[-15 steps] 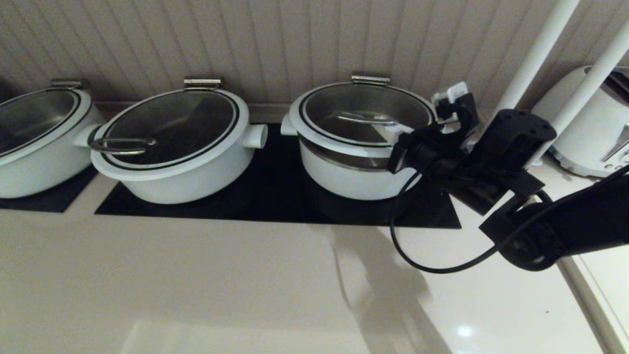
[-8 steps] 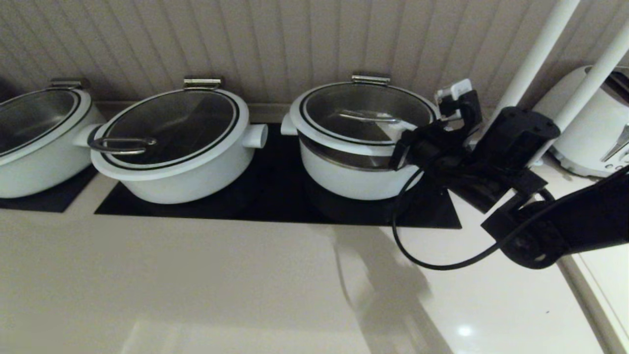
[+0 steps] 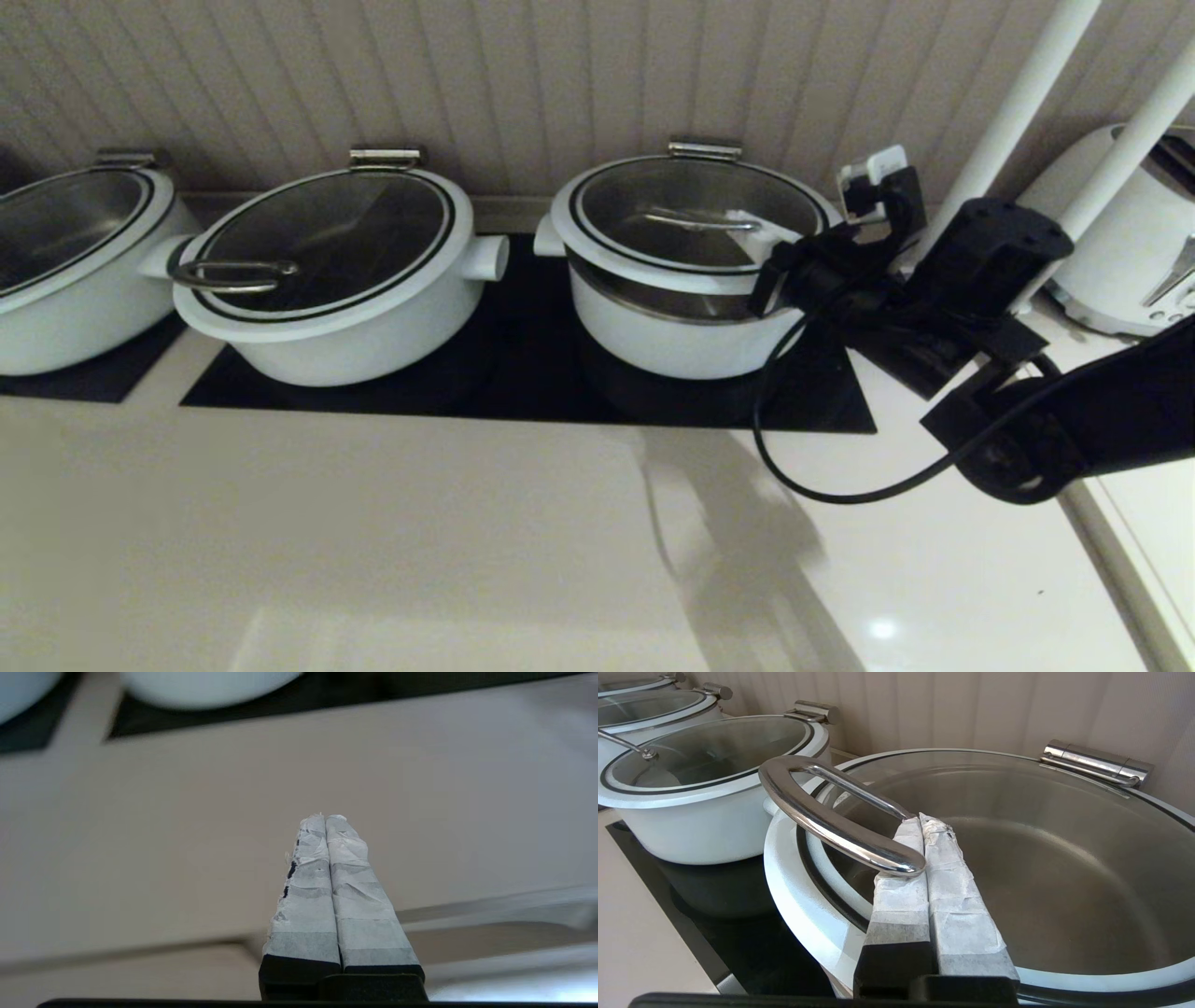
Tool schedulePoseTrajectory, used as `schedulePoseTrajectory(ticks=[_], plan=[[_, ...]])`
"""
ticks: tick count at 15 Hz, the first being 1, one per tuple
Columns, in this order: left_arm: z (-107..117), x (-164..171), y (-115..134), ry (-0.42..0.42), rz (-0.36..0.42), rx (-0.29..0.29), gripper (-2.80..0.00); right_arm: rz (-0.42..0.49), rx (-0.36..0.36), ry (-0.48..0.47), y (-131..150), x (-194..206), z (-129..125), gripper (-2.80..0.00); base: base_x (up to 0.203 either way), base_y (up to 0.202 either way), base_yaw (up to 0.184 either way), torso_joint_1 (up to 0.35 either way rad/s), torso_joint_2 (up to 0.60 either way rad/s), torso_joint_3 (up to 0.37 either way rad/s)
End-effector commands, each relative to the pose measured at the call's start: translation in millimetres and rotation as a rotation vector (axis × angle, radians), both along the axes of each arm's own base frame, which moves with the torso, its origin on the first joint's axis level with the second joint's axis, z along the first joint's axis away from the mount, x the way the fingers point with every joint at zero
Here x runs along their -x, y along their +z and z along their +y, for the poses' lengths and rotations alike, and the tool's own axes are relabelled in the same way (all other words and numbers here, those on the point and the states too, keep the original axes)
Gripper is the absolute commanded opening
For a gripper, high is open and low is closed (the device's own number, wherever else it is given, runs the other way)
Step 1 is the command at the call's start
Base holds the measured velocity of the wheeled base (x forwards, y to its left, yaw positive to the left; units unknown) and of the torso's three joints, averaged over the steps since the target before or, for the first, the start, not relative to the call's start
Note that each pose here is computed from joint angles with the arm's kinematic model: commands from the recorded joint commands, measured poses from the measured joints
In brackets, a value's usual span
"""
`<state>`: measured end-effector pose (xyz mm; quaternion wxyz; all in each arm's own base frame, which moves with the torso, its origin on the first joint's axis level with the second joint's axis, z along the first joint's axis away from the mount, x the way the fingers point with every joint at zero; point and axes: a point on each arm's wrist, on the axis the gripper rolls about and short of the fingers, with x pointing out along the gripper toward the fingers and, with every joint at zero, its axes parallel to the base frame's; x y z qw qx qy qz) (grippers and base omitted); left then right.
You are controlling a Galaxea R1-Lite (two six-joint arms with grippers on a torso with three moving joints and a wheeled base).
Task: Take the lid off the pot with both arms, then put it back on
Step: Open the food pot lid a small opening with the right arm, then hold the pot lid with the left arm
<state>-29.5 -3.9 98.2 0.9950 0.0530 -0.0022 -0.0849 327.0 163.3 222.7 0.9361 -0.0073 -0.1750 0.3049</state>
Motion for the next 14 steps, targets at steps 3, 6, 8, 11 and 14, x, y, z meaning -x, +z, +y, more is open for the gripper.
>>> schedulePoseTrajectory(ticks=[3, 6, 8, 11, 14], plan=[[-2, -20, 33, -0.089, 0.064, 0.003, -2.8, -0.01, -0.003, 0.004, 1, 1, 1, -2.8, 0.0, 0.0, 0.0, 0.0, 0.0, 0.0], [-2, -55, 59, -0.114, 0.085, 0.006, -2.8, -0.025, -0.011, 0.004, 6, -1, 1, -2.8, 0.0, 0.0, 0.0, 0.0, 0.0, 0.0], [-3, -84, 74, -0.132, 0.08, 0.005, -2.8, -0.033, -0.015, 0.004, 9, -2, 2, -2.8, 0.0, 0.0, 0.0, 0.0, 0.0, 0.0], [-9, -123, 91, -0.192, 0.078, 0.008, -2.8, -0.036, -0.016, 0.005, 9, -3, 2, -2.8, 0.0, 0.0, 0.0, 0.0, 0.0, 0.0], [-22, -156, 104, -0.276, 0.065, 0.021, -2.8, -0.035, -0.015, 0.005, 9, -3, 2, -2.8, 0.0, 0.0, 0.0, 0.0, 0.0, 0.0]])
